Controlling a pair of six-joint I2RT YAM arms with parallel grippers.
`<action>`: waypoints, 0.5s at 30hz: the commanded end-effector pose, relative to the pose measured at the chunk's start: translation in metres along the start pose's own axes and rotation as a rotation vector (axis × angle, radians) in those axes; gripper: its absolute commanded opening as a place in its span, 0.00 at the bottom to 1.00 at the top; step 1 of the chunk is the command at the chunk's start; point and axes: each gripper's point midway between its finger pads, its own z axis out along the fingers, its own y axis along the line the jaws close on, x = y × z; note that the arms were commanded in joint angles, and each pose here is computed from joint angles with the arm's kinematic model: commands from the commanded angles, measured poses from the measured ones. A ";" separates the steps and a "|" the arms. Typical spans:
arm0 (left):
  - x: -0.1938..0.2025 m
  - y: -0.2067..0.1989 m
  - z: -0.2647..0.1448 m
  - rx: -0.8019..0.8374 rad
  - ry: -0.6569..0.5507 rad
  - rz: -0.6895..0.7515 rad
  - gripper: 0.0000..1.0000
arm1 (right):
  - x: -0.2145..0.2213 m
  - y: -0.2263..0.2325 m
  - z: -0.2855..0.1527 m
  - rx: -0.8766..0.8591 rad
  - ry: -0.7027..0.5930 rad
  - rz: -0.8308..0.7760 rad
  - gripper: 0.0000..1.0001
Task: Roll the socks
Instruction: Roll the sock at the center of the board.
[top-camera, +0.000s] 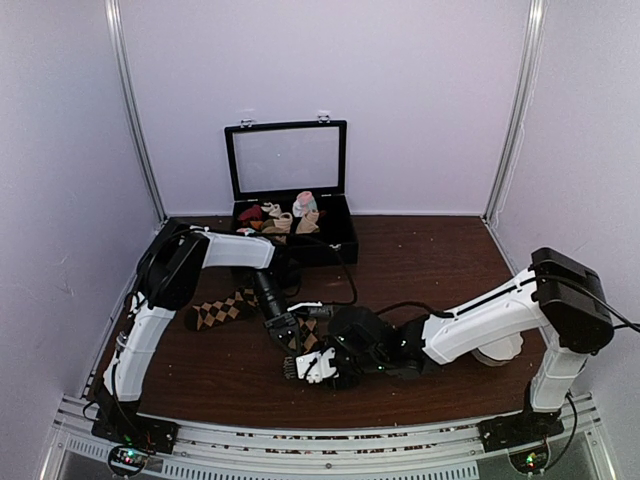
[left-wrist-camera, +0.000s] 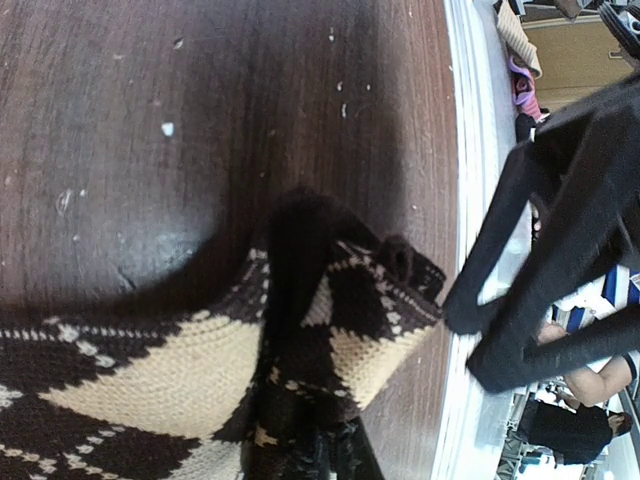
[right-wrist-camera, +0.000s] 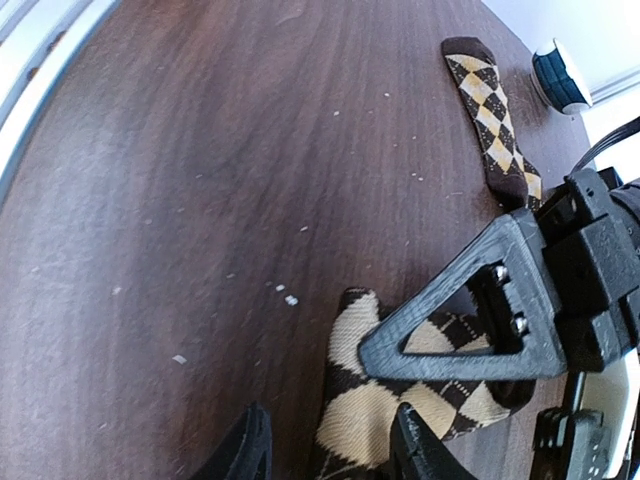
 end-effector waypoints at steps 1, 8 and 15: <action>0.022 0.024 0.015 -0.041 0.103 -0.006 0.00 | 0.004 -0.016 0.013 0.028 0.017 -0.005 0.42; 0.022 0.024 0.012 -0.038 0.097 -0.004 0.00 | 0.031 -0.008 0.027 -0.002 0.077 -0.004 0.40; 0.022 0.023 0.009 -0.036 0.094 -0.003 0.00 | 0.054 0.008 0.033 -0.032 0.127 0.025 0.36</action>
